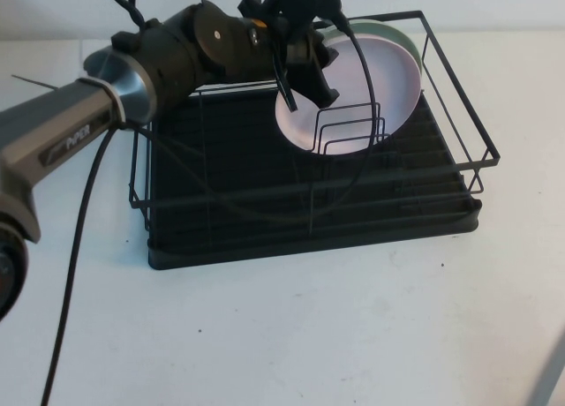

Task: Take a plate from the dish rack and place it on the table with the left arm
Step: Grasp the plate from the shelf, then place the plate from the table

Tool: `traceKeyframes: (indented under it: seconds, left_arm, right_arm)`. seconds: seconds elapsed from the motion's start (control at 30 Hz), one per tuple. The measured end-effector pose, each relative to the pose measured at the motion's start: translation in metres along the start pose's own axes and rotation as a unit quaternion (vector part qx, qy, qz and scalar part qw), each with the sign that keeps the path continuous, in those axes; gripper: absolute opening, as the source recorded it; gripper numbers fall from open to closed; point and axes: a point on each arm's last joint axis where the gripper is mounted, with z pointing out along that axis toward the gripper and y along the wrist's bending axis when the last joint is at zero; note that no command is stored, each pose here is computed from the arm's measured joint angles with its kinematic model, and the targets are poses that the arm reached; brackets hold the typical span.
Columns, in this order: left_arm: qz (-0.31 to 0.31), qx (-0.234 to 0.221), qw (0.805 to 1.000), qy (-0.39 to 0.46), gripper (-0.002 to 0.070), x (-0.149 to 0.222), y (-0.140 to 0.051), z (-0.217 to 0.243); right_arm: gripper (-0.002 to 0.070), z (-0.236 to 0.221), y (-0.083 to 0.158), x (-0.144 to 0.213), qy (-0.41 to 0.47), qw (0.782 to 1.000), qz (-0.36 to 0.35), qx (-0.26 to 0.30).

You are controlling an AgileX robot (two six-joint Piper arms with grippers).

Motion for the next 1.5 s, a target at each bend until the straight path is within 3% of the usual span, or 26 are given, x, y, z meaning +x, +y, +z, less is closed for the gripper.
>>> traceKeyframes:
  seconds: [0.17,0.3,0.67,0.97,1.13,1.23,1.33,1.43,1.5]
  left_arm:
    - [-0.002,0.004,1.0,0.006,0.0148,0.005,-0.003,0.005]
    - [0.012,0.001,1.0,0.005,0.007,0.005,-0.002,0.005]
    - [0.037,-0.005,0.999,-0.003,0.0067,-0.005,0.002,-0.006]
    - [0.069,-0.038,0.995,-0.062,0.0062,-0.058,0.024,-0.073]
    - [0.087,0.043,0.993,-0.06,0.0062,-0.083,0.016,-0.131]
    - [0.0,0.097,0.994,-0.041,0.0062,-0.09,0.01,-0.16]
    - [-0.152,0.126,0.98,0.004,0.0062,-0.082,0.016,-0.175]
    - [-0.284,0.143,0.947,0.05,0.0062,-0.053,0.035,-0.181]
    - [-0.354,0.187,0.914,0.064,0.0062,-0.026,0.041,-0.183]
  right_arm:
    - [-0.0018,0.0,0.0,0.0,0.0,1.0,0.0,0.0]
    - [-0.0018,0.0,0.0,0.0,0.0,1.0,0.0,0.0]
    - [-0.0018,0.0,0.0,0.0,0.0,1.0,0.0,0.0]
    - [-0.0018,0.0,0.0,0.0,0.0,1.0,0.0,0.0]
    - [-0.0018,0.0,0.0,0.0,0.0,1.0,0.0,0.0]
    - [-0.0018,0.0,0.0,0.0,0.0,1.0,0.0,0.0]
    - [-0.0018,0.0,0.0,0.0,0.0,1.0,0.0,0.0]
    - [-0.0018,0.0,0.0,0.0,0.0,1.0,0.0,0.0]
    - [-0.0018,0.0,0.0,0.0,0.0,1.0,0.0,0.0]
